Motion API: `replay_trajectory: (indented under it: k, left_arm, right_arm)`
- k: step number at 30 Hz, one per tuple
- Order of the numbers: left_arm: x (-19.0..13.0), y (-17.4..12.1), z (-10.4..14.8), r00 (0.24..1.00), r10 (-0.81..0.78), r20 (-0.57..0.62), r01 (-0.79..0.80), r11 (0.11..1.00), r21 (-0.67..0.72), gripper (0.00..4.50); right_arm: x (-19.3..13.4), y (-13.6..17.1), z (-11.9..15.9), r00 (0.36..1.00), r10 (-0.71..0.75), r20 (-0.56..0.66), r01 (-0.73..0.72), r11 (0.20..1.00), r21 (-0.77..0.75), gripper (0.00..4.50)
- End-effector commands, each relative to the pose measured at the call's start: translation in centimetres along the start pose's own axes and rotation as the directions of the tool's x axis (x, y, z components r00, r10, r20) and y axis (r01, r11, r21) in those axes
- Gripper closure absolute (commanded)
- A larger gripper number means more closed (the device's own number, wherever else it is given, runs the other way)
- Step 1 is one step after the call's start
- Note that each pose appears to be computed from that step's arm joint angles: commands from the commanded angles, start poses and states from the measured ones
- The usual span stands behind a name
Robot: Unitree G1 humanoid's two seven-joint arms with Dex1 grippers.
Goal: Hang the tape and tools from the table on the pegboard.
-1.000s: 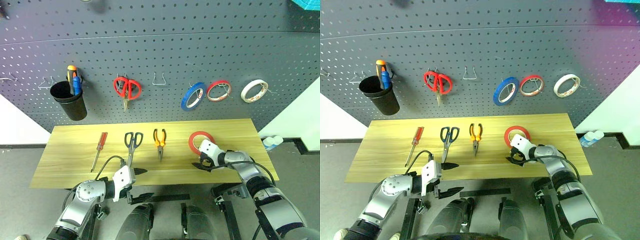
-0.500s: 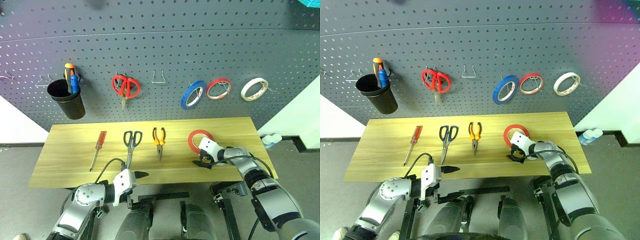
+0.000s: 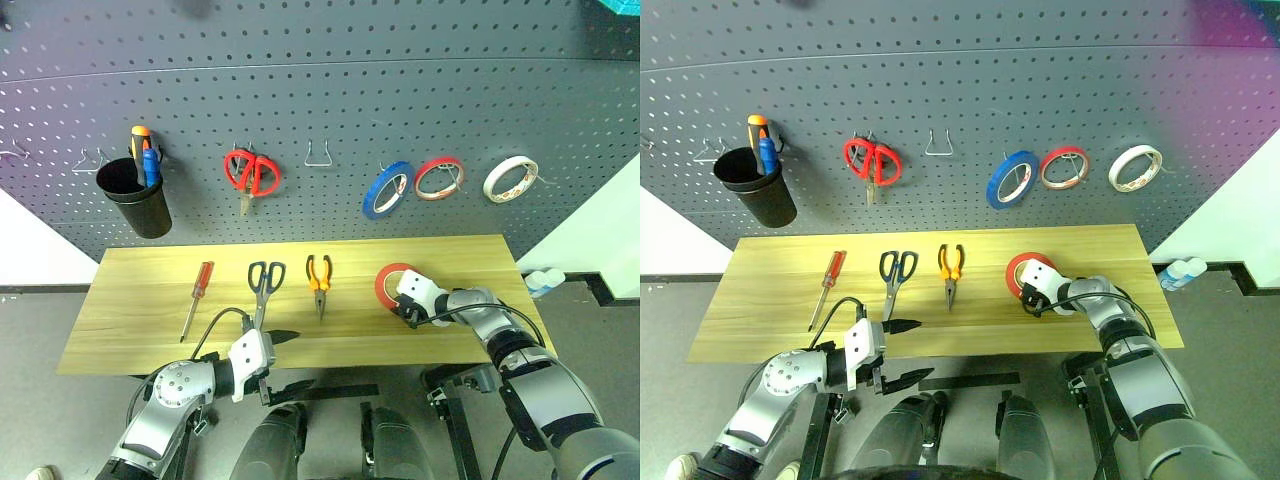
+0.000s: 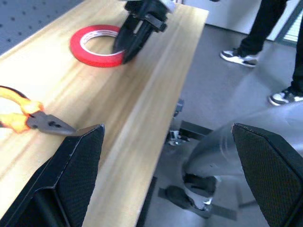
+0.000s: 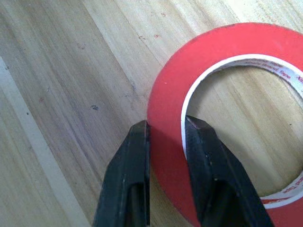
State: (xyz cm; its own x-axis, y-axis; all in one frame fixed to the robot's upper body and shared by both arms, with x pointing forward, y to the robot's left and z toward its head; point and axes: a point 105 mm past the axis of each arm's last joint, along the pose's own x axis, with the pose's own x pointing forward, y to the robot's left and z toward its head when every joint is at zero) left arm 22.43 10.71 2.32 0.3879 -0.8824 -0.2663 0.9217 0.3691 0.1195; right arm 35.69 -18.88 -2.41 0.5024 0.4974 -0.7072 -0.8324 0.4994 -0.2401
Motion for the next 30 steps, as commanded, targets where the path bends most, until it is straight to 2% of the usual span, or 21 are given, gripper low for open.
replay_trajectory:
  k: [1, 9, 12, 17, 22, 27, 30]
  left_arm:
    - [0.2, 0.3, 0.5, 1.0, 0.014, 0.024, -0.014, 1.0, 0.019, 0.0]
    - [0.1, 1.9, 0.6, 0.993, 0.105, 0.055, -0.106, 0.994, 0.005, 0.0]
    - [0.0, 2.9, 0.8, 0.985, 0.154, 0.073, -0.155, 0.988, 0.01, 0.0]
    - [0.0, 4.6, 1.5, 0.967, 0.226, 0.113, -0.229, 0.973, 0.013, 0.0]
    - [0.1, 5.6, 1.6, 0.962, 0.243, 0.126, -0.247, 0.969, 0.017, 0.0]
    - [0.2, 6.4, 1.8, 0.961, 0.244, 0.132, -0.25, 0.968, 0.031, 0.0]
    - [0.1, 6.7, 1.9, 0.96, 0.246, 0.136, -0.253, 0.967, 0.037, 0.0]
  right_arm:
    - [-0.2, 0.6, -1.5, 0.999, 0.023, -0.047, -0.022, 1.0, 0.01, 3.81]
    - [-2.1, -0.6, -0.4, 0.994, -0.1, 0.054, 0.104, 0.992, -0.066, 3.81]
    - [-3.5, -0.2, 0.3, 0.979, -0.181, 0.09, 0.193, 0.969, -0.152, 3.81]
    - [-5.5, 1.9, 2.4, 0.935, -0.311, 0.169, 0.342, 0.918, -0.201, 3.81]
    - [-7.4, 2.8, 4.8, 0.864, -0.444, 0.239, 0.494, 0.84, -0.224, 3.81]
    - [-10.8, 1.1, 6.8, 0.739, -0.592, 0.321, 0.657, 0.739, -0.149, 3.81]
    - [-13.0, 0.1, 7.8, 0.679, -0.63, 0.377, 0.722, 0.665, -0.188, 3.81]
